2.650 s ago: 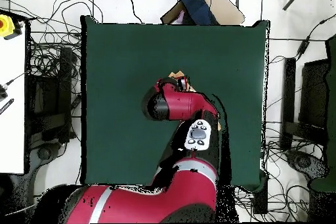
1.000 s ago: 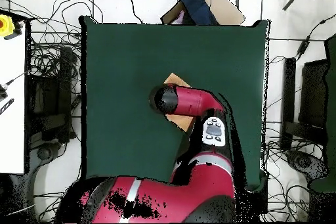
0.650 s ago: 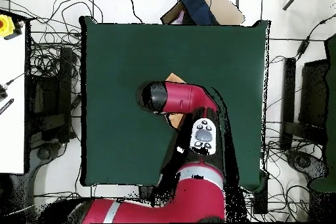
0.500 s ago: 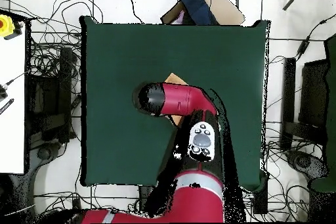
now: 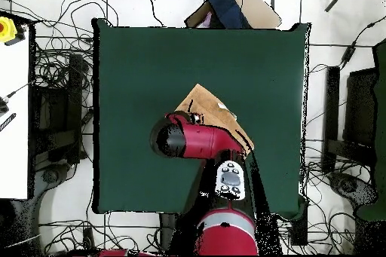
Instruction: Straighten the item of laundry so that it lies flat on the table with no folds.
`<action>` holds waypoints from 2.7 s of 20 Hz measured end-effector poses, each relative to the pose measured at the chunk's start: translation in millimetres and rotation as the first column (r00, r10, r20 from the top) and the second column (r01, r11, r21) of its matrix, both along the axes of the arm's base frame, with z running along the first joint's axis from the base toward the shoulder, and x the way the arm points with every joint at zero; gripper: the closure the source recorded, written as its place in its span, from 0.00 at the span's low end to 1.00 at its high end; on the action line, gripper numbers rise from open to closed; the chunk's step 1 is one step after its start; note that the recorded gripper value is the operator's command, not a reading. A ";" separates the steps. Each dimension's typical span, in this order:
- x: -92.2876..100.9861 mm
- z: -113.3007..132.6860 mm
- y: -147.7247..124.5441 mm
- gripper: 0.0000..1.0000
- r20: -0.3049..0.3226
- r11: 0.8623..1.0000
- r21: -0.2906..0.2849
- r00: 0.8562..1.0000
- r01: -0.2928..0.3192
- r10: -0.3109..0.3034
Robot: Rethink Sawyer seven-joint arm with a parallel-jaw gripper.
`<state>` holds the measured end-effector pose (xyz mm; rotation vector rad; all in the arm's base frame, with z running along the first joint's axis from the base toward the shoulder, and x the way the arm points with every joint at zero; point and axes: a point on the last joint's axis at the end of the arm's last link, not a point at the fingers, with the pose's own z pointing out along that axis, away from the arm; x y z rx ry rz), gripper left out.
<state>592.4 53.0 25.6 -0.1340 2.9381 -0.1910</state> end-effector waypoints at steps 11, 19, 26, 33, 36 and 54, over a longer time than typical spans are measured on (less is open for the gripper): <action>-92.7 -38.9 38.8 1.00 -0.018 1.000 0.017 1.000 -0.018 0.018; -161.1 5.3 103.8 1.00 -0.235 0.999 0.033 0.971 -0.035 0.042; -181.5 19.5 112.0 1.00 -0.255 0.999 0.039 0.966 -0.028 0.037; -171.4 0.9 84.2 1.00 -0.222 0.998 0.045 0.975 0.035 -0.024; -165.4 -11.9 68.8 1.00 -0.196 0.996 0.055 0.979 0.072 -0.060; -197.6 -18.3 118.1 1.00 -0.439 0.942 0.217 0.888 0.257 -0.141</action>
